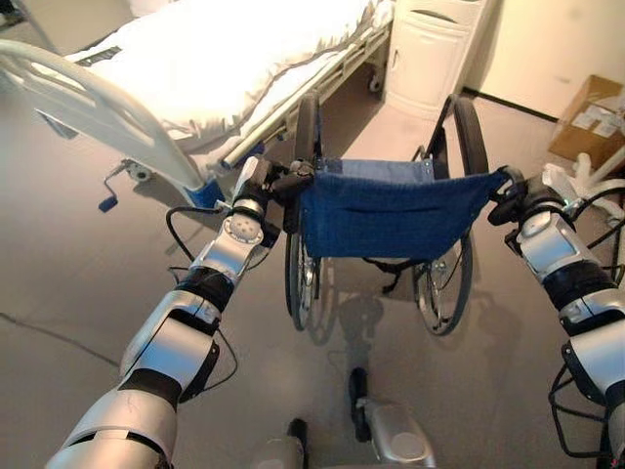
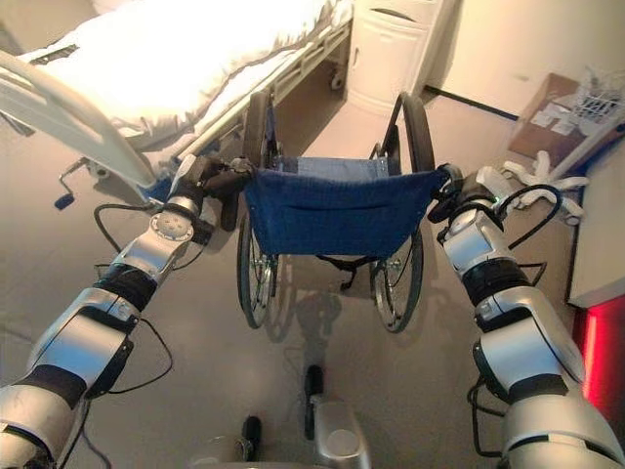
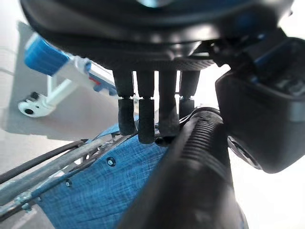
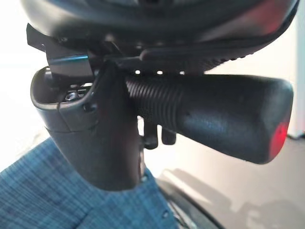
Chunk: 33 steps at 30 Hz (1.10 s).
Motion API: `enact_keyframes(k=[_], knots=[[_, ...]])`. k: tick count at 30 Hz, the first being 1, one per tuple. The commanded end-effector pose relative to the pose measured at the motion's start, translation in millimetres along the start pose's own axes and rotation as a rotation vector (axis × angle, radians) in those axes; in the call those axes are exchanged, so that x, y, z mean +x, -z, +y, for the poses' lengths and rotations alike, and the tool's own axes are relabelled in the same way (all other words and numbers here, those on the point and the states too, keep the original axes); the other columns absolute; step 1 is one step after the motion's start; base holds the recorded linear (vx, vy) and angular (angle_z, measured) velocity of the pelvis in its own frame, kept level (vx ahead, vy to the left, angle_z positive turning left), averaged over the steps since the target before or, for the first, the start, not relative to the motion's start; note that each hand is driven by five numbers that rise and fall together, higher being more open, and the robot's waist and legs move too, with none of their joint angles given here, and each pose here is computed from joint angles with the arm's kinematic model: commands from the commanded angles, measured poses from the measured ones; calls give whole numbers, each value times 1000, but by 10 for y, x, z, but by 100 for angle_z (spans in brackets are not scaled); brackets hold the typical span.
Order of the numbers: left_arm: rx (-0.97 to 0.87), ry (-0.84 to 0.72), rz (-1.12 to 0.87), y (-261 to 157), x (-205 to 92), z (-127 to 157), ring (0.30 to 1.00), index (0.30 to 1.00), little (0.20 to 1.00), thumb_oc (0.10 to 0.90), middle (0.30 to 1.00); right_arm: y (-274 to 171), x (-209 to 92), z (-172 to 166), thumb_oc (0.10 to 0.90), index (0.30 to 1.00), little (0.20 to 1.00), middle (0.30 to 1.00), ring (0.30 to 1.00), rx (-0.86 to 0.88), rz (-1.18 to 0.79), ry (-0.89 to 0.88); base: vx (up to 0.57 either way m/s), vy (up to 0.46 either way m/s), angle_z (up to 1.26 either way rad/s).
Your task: Push the wheelchair next to the bed
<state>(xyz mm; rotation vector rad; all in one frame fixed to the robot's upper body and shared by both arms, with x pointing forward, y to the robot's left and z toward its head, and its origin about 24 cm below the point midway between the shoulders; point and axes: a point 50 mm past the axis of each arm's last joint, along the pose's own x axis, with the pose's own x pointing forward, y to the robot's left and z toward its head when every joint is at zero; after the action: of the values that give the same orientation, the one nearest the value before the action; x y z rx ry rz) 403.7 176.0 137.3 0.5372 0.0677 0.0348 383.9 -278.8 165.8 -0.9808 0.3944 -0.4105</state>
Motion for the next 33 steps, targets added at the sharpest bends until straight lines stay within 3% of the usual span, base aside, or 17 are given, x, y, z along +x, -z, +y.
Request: enact_keyframes(k=[1,18,22,28,33], knots=[[116,-42,69,270,-30,106,300,300,300,400,300,-600,-315,850,400,300,300,300,300,161,-236,-370,123,-157,35],[124,-12,40,259,-63,112,300,300,300,400,300,-559,-343,887,400,300,300,300,300,200,-152,-345,260,-74,4],[118,-29,67,390,-140,108,300,300,300,400,300,-598,-407,922,400,300,300,300,300,202,-164,-362,504,141,-81],[102,-64,145,608,-205,348,300,300,300,400,300,-595,-432,921,400,300,300,300,300,166,-199,-436,561,284,-85],[137,-58,141,418,-103,330,300,300,300,400,300,-521,-495,1155,400,300,300,300,300,191,-184,-460,350,259,-43]])
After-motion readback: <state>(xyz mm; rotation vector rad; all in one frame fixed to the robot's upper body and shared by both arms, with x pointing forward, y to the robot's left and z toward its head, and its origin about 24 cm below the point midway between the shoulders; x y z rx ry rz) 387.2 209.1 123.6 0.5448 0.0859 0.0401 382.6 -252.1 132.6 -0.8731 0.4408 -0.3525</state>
